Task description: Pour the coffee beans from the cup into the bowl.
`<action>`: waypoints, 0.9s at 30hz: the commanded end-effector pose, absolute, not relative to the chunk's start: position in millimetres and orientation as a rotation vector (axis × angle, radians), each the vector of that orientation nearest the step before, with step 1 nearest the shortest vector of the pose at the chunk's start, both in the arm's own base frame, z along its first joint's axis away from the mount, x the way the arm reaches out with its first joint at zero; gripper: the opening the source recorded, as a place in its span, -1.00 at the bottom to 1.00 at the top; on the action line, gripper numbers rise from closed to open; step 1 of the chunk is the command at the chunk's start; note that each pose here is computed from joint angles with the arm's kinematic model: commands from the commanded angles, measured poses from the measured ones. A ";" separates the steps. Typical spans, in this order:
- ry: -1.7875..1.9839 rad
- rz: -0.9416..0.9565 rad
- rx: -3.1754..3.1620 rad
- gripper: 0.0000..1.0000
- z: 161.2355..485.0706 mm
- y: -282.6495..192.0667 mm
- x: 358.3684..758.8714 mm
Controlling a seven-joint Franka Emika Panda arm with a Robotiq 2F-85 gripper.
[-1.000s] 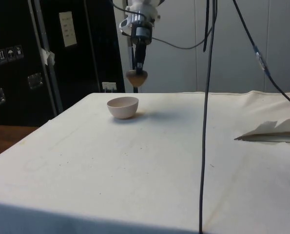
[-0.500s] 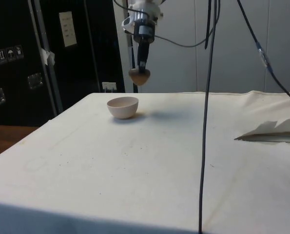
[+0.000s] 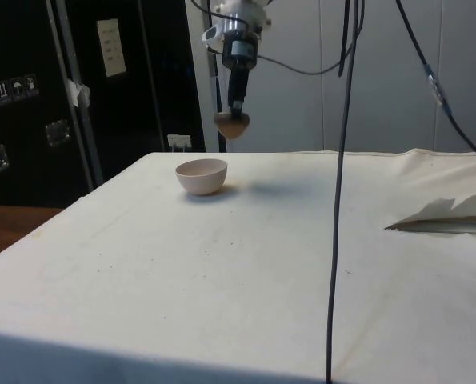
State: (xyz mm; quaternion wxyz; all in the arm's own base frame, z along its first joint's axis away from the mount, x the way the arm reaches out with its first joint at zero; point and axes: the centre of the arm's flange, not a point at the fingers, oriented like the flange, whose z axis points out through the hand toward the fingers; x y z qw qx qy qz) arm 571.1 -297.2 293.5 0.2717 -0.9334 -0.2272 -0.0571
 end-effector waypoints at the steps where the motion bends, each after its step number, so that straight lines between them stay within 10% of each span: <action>1: -0.618 -0.166 -2.540 -0.96 295.4 -297.7 566.0; 27: -0.670 -0.137 -2.600 -0.96 279.4 -276.7 554.0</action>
